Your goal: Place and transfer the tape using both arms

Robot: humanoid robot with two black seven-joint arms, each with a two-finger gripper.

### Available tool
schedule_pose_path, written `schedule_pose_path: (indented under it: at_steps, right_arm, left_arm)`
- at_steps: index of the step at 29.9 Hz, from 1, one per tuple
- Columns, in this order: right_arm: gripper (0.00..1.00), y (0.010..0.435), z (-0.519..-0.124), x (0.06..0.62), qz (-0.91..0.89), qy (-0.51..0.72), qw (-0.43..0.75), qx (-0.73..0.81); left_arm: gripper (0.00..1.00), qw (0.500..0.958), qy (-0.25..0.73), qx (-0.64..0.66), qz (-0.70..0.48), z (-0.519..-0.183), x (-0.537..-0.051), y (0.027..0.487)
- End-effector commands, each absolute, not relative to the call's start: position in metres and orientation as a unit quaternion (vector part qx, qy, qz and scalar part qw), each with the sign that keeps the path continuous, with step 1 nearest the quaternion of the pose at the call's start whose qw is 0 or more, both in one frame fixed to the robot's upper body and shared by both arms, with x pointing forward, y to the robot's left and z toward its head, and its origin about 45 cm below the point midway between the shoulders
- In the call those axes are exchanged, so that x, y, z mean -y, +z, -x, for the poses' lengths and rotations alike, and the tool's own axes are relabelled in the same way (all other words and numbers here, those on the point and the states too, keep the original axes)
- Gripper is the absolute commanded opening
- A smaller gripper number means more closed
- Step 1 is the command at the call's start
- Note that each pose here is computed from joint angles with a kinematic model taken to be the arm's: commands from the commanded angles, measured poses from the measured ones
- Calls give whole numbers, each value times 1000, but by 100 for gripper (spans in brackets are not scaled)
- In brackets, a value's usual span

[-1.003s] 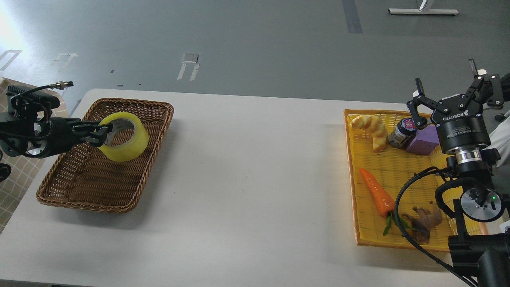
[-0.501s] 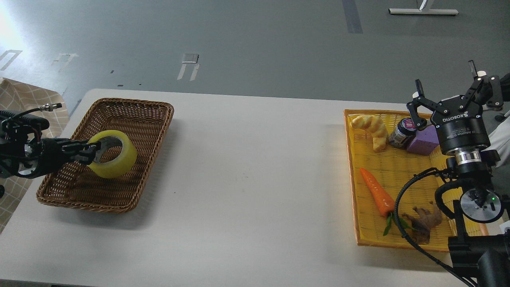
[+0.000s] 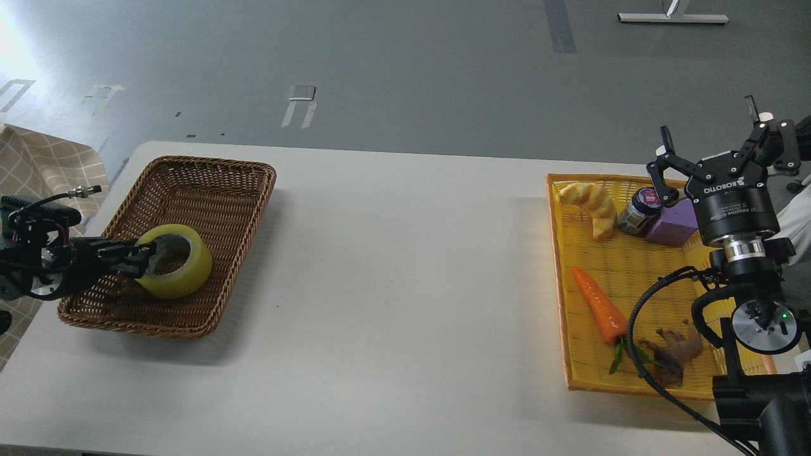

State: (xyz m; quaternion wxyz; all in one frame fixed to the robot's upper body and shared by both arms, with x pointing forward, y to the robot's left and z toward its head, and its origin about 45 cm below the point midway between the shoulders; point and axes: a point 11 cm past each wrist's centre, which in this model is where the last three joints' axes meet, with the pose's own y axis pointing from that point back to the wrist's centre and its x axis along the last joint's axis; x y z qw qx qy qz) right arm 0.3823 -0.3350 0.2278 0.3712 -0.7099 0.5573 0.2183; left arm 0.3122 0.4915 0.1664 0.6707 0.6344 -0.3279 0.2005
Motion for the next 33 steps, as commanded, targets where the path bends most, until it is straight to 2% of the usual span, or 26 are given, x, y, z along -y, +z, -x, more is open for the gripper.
schedule_pose_path:
  at_steps: [1,5,6,8,9,12,20,22,26,27,29,33]
  right_arm:
    - [99,227,-382,335,709,219,371,-558]
    - [99,227,-382,335,709,219,371,-558]
    - [99,227,-382,336,709,219,370,-558]
    - [99,227,-382,335,709,219,371,-558]
    - [99,226,-381,335,709,220,370,-558]
    - [99,226,-381,336,709,220,370,-559]
    - [99,225,-380,336,708,221,369,-560]
    - [99,225,-380,336,708,221,369,-560]
    - [99,225,-380,336,709,220,369,-560]
    - [99,225,-380,336,709,220,369,-560]
    - [99,227,-381,336,709,218,370,-559]
    - [99,229,-382,337,711,216,369,-558]
  left_arm:
    - [0,671,201,328,-634,-312,-491,166]
    - [0,671,204,328,-633,-313,-491,167]
    - [7,671,205,329,-632,-314,-491,168]
    - [34,670,206,329,-632,-315,-491,169]
    - [58,670,207,330,-632,-315,-491,169]
    - [66,670,208,331,-631,-316,-491,170]
    - [73,677,218,335,-618,-321,-484,176]
    - [75,681,231,347,-602,-331,-478,189]
    - [81,715,304,384,-499,-370,-450,261]
    - [81,715,304,384,-498,-370,-450,261]
    - [92,723,352,399,-439,-393,-436,312]
    - [97,761,441,376,-292,-420,-410,387]
